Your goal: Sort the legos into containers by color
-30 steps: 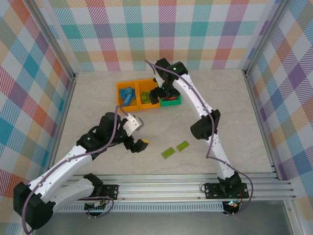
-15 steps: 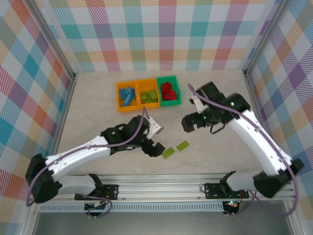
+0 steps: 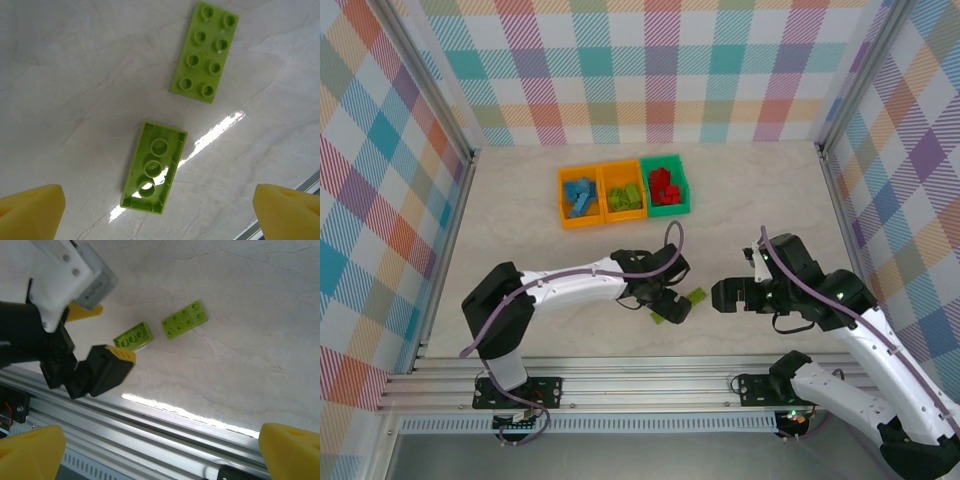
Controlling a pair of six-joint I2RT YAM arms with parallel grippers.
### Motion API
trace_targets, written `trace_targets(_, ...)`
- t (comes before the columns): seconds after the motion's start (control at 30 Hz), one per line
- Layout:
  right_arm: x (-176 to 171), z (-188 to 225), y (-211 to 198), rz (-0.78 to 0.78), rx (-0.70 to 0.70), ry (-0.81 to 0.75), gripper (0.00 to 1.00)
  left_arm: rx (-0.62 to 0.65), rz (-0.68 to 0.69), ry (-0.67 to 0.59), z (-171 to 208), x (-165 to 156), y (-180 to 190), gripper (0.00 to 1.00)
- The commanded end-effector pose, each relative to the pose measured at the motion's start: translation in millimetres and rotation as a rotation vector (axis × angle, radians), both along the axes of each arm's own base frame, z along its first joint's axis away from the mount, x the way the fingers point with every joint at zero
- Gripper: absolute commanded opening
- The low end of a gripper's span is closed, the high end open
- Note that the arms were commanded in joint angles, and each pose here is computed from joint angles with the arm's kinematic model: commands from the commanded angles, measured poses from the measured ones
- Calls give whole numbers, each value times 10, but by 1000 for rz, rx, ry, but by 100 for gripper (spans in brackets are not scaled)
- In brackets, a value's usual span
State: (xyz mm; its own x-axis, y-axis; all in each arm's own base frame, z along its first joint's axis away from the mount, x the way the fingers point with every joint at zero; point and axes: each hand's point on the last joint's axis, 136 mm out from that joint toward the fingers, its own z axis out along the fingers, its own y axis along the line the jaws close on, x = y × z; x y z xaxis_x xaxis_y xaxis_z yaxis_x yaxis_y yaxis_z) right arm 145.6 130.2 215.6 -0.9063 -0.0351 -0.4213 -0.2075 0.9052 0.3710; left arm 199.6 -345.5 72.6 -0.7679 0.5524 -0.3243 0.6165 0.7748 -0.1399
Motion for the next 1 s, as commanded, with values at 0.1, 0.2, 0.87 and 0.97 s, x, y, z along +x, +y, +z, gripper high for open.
trace_targets(0.1,35,-17,-60,-50,-9,-14,100,157,-144,-67,-283,-152,-70,96)
trace_targets(0.2,44,-15,-45,-50,-7,-8,100,218,-127,-74,-406,-128,-35,89)
trace_targets(0.87,25,28,102,-41,94,2,100,184,9,-146,-317,16,60,24)
trace_targets(0.97,30,87,184,-25,153,-14,100,138,75,-175,-118,174,55,22)
